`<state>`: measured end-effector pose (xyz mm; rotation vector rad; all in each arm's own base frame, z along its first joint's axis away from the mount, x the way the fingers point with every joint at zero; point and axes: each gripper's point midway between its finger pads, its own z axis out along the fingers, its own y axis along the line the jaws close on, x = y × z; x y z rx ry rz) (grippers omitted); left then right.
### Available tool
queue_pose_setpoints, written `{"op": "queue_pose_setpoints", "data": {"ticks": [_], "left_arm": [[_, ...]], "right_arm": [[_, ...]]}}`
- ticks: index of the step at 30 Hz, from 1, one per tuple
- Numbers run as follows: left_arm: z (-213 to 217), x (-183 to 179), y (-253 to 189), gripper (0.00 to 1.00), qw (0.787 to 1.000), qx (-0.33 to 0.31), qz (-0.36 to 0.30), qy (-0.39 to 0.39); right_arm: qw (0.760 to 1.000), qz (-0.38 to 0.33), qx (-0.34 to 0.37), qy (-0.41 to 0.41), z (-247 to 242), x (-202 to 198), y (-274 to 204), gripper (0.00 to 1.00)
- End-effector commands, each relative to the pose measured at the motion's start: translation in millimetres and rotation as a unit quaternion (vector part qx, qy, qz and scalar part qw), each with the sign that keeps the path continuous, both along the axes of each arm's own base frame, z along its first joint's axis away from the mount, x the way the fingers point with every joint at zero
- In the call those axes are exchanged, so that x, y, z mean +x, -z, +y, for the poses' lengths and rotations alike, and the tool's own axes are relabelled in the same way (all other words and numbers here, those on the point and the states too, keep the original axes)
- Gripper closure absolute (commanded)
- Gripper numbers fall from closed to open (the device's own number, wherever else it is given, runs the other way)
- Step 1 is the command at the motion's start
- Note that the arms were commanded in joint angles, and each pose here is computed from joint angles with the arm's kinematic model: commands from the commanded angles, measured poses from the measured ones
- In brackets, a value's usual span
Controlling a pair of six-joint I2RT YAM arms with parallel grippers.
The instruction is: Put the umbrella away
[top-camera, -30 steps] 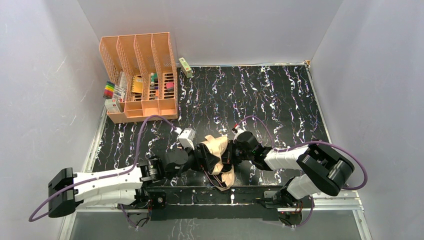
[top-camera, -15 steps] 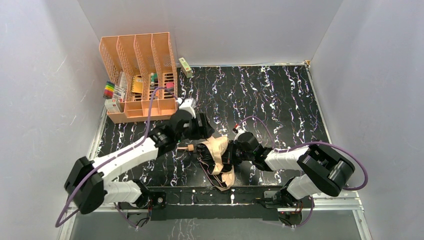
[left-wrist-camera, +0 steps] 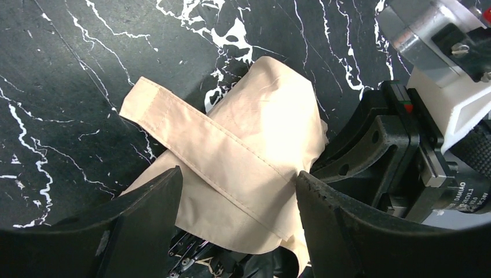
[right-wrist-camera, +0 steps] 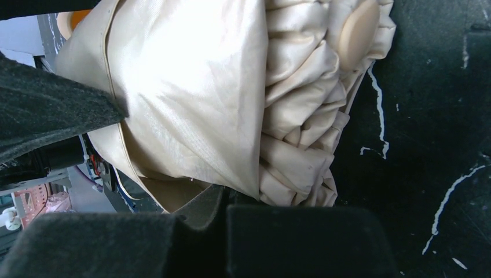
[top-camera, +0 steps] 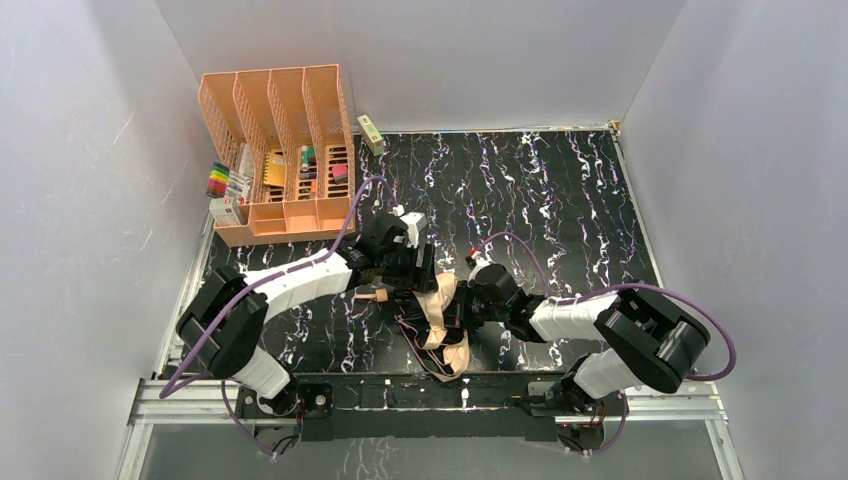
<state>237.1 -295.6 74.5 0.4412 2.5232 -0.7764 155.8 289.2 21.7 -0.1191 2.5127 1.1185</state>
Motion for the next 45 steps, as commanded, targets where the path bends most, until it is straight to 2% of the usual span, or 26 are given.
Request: {"op": "queue_pose_setpoints", "data": {"ticks": [1,4,7,10,11,14,15,16,19,26,30,35,40,45], "left_arm": [[-9,-1,-5,0.31,0.999,-0.013,0.0,0.034],[-11,-2,1,0.39,0.999,-0.01,0.005,0.04],[-13,0,1,0.54,0.999,-0.013,0.003,0.042],[-14,4,-3,0.73,0.999,-0.014,-0.005,0.041],[-14,5,-6,0.76,0.999,-0.015,-0.009,0.041],[-13,11,-21,0.76,0.999,-0.02,-0.034,0.034],[-12,13,-35,0.6,0.998,-0.029,-0.054,0.031],[-12,14,-45,0.57,0.997,-0.038,-0.065,0.029],[-13,13,-53,0.59,0.996,-0.048,-0.071,0.028],[-15,8,-63,1.0,0.995,-0.069,-0.071,0.032],[-21,-10,-93,1.0,0.99,-0.115,-0.072,0.048],[-30,-51,-119,1.0,0.984,-0.141,-0.091,0.058],[-41,-105,-120,1.0,0.982,-0.152,-0.087,0.076],[-49,-145,-110,1.0,0.982,-0.144,-0.089,0.086]], "right_arm": [[0.993,0.043,-0.105,0.016,-43,-20,46,0.97],[0.993,0.042,-0.105,0.014,-42,-19,46,0.97],[0.993,0.041,-0.106,0.014,-42,-19,46,0.97],[0.993,0.042,-0.107,0.014,-43,-19,46,0.97],[0.993,0.042,-0.107,0.014,-43,-19,46,0.97],[0.993,0.042,-0.108,0.015,-43,-19,47,0.97],[0.993,0.043,-0.108,0.014,-43,-20,47,0.97],[0.993,0.043,-0.109,0.015,-43,-20,48,0.97],[0.993,0.044,-0.107,0.014,-42,-20,48,0.97],[0.993,0.046,-0.105,0.017,-44,-21,49,0.97],[0.994,0.049,-0.097,0.021,-40,-19,46,0.97],[0.994,0.058,-0.081,0.035,-31,-13,43,0.99],[0.995,0.058,-0.075,0.04,-20,-4,40,1.0],[0.995,0.053,-0.076,0.039,-13,4,37,1.0]]}}
